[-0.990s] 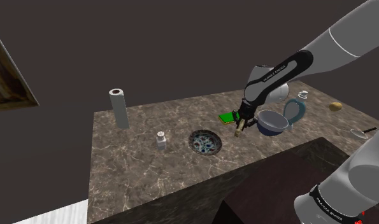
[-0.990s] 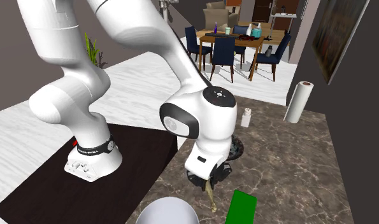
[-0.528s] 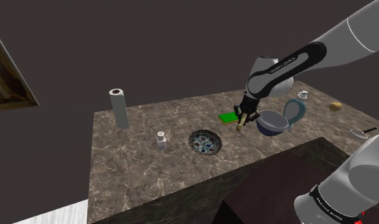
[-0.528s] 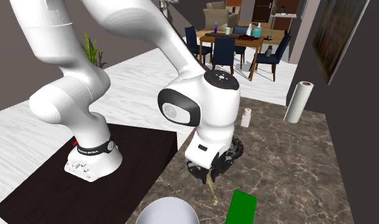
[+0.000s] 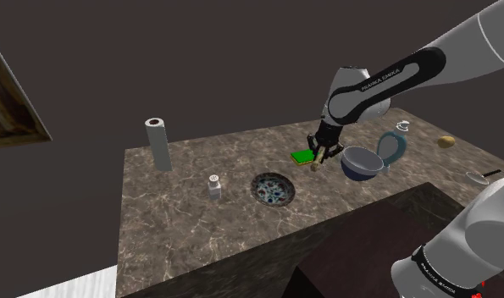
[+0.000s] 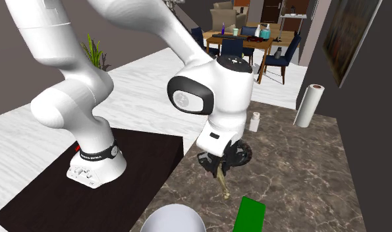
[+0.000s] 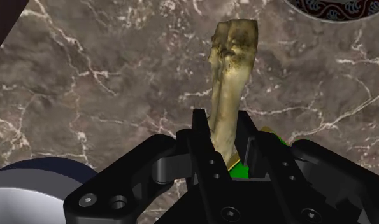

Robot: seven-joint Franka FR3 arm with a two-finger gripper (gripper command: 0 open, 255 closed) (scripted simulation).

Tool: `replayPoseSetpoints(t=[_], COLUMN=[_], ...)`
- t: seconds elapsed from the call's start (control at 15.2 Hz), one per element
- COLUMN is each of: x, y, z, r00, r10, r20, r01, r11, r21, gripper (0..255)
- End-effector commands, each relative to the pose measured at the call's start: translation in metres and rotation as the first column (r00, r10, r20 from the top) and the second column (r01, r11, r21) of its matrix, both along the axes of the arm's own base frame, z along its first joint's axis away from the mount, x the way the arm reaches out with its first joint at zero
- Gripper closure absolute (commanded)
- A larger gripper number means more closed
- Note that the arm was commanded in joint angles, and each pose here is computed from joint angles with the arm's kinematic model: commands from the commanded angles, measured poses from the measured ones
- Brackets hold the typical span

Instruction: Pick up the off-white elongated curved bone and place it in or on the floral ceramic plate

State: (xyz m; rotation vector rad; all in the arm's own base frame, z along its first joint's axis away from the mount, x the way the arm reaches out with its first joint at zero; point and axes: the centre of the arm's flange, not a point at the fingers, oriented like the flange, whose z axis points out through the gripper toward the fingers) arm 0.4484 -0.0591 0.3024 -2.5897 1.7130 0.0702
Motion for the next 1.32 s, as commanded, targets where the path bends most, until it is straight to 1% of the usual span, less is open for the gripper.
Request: replayPoseSetpoints(t=[0.0,0.86,1.25], x=[0.003,0.036,0.036], y=[0.025,0.194,0.194], z=[0.002,0.008,-0.024], r00=[1.0,1.0,1.0], r10=[-0.001,-0.001,-0.001], r20=[0.0,0.0,0.0], r01=[0.001,0.001,0.001], r11=[1.0,1.0,1.0], r21=[0.0,0.0,0.0], gripper=[255,255,255])
